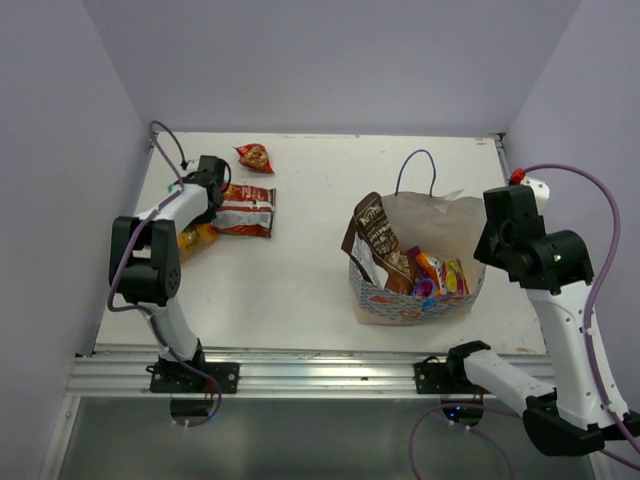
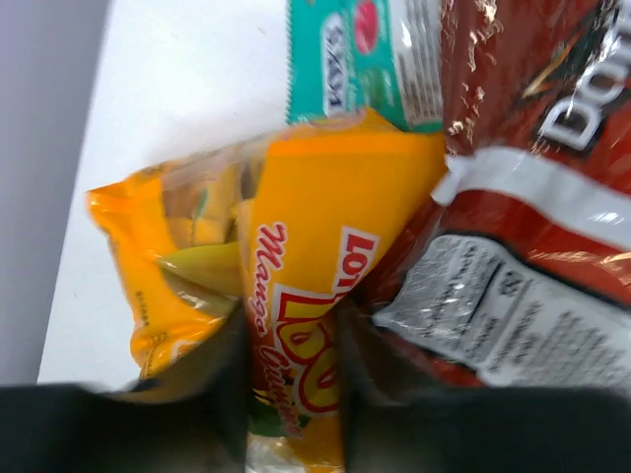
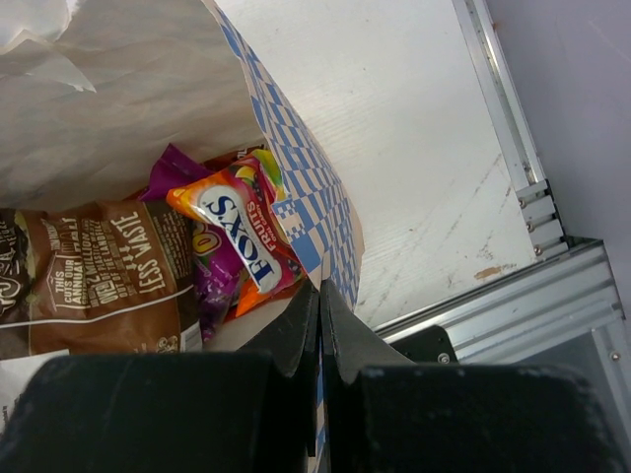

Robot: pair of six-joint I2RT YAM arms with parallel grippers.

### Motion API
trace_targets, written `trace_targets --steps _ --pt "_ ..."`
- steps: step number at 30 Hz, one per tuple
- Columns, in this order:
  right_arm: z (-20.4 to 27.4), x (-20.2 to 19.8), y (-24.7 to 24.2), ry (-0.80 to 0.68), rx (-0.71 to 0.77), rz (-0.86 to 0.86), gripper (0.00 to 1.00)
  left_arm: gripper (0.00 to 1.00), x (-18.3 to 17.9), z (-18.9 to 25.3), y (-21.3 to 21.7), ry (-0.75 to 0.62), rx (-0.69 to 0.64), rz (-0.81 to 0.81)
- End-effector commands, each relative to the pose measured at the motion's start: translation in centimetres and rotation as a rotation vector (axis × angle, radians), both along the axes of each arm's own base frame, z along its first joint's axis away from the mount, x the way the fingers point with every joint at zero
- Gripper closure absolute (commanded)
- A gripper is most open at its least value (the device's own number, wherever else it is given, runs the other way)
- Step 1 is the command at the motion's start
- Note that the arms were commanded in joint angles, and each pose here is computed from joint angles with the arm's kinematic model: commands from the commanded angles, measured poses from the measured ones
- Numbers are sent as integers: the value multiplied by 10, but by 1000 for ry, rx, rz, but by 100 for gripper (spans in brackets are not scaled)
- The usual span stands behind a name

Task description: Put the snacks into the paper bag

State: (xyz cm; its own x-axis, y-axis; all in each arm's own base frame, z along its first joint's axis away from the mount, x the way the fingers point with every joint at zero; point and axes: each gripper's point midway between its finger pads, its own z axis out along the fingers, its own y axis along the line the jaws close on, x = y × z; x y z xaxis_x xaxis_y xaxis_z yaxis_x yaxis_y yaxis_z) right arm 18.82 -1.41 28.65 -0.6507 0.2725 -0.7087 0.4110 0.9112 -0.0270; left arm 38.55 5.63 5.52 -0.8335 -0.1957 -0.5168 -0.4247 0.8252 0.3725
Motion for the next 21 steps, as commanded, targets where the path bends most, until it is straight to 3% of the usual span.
trace_targets --steps 1,2,5,8,12,13,16,17,21 --pt "-9 -37 -17 146 -73 -15 100 85 -25 -38 -6 112 -49 -19" --pt "-9 -37 -17 144 -75 -16 100 100 -26 -38 -5 112 -44 -19" --pt "-9 -37 -17 146 -75 -15 100 100 -22 -29 -6 97 -43 -22" --pt "-8 -37 -17 143 -72 -16 100 100 -6 13 -12 -8 -74 -37" --pt "-10 -36 -15 146 -67 -12 100 100 31 121 -40 -269 -99 -132" --pt "-10 -36 -15 147 -67 -12 100 98 35 136 -45 -294 -99 -148" --pt "-10 -34 -13 145 -59 -8 100 79 36 150 -55 -297 -92 -178" --pt "-9 -34 -13 142 -57 -7 100 67 34 145 -54 -280 -86 -183" --pt "-9 -37 -14 141 -55 -6 100 64 21 91 -56 -151 -93 -196"
